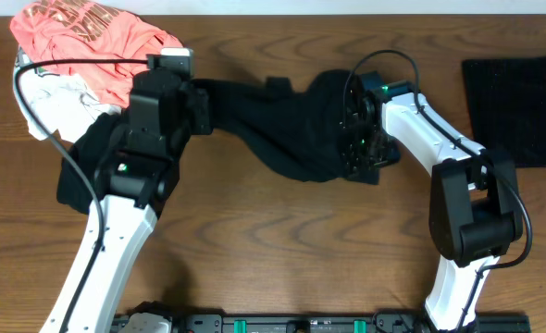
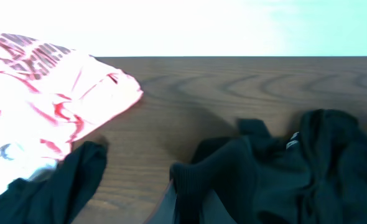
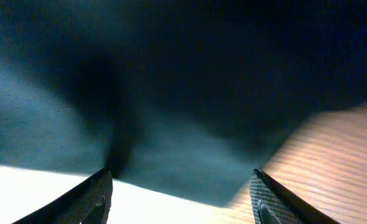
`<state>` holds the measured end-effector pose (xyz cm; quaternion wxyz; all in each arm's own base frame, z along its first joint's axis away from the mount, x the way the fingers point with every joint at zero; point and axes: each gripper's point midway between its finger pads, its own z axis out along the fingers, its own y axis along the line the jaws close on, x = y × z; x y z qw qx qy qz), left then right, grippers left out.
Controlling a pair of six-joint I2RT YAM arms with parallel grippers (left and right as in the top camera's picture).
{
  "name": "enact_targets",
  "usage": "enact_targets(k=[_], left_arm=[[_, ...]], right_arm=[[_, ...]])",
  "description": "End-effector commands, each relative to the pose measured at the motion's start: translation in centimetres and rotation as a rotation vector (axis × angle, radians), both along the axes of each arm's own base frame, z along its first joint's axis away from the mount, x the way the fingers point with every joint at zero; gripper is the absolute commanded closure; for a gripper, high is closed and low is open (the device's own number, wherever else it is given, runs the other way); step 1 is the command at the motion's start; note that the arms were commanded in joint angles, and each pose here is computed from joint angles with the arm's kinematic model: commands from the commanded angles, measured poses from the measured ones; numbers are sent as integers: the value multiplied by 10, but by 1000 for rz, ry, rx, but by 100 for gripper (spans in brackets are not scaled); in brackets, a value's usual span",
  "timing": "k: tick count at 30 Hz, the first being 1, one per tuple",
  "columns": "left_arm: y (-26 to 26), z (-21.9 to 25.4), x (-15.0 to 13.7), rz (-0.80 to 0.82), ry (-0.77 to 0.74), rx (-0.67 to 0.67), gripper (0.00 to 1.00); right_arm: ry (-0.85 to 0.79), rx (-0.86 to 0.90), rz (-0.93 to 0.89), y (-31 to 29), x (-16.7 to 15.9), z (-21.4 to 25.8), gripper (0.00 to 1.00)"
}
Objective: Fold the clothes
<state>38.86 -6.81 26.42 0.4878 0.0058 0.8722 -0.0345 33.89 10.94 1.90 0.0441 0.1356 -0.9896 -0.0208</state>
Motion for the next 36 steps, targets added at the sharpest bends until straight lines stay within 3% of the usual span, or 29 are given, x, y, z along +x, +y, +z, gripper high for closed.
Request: enact_targets(k=[1, 12, 28, 33, 36], left_arm=[[14, 5, -3, 53, -9, 32, 94], [15, 0, -5, 54, 12, 37, 94], [16, -3, -7, 54, 27, 40, 94], [16, -5, -8, 54, 34, 42, 94], [16, -5, -9, 54, 38, 43, 94]], right_arm=[[-48, -79, -27, -13, 5, 3, 31], [2, 49, -50, 8, -7, -4, 31], [75, 158, -113, 28, -26, -14, 41], [60, 162, -100, 32, -26, -20, 52], [42, 169, -108, 33, -21, -20, 72]])
